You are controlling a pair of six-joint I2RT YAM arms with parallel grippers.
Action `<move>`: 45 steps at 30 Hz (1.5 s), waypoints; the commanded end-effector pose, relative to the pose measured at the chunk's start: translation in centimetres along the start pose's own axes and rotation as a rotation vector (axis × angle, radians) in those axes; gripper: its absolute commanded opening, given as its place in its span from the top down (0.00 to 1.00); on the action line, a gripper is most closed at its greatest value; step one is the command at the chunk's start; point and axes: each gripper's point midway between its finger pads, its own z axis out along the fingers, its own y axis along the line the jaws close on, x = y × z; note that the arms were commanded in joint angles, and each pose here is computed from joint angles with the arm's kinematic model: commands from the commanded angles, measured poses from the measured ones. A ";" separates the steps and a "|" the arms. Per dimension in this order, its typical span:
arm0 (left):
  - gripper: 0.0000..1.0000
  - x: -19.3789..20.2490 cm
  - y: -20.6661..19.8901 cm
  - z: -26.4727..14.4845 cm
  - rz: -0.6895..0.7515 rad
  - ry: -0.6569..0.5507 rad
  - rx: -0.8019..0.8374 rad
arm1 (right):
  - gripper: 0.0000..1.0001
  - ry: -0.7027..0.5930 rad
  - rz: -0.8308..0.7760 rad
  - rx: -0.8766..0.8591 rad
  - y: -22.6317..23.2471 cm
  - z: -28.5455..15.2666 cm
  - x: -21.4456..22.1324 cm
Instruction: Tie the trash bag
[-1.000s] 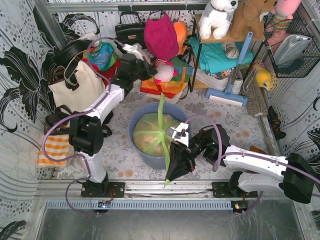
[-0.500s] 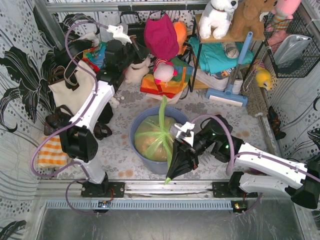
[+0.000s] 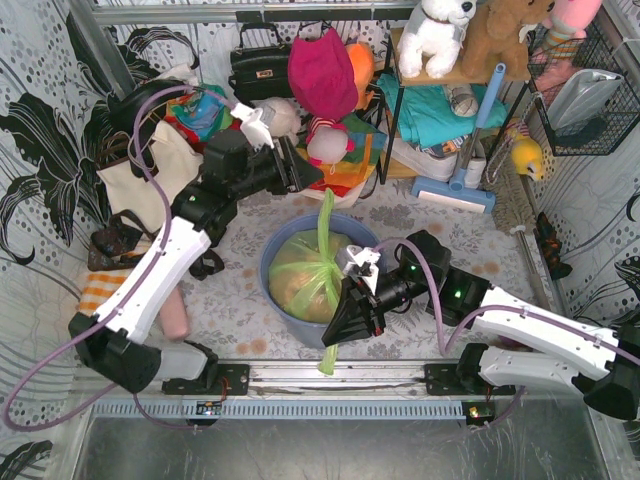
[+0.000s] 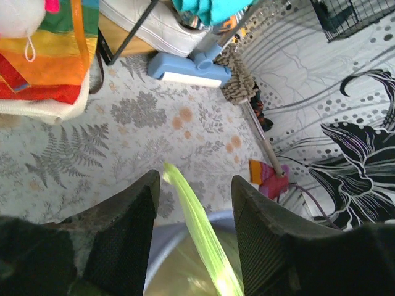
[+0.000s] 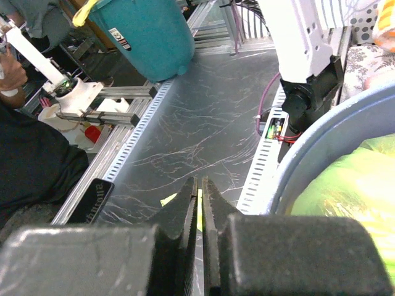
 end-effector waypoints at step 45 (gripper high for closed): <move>0.95 -0.9 -1.5 2.3 0.062 -0.052 -0.026 | 1.00 -0.016 -0.060 -0.091 0.2 0.8 -0.5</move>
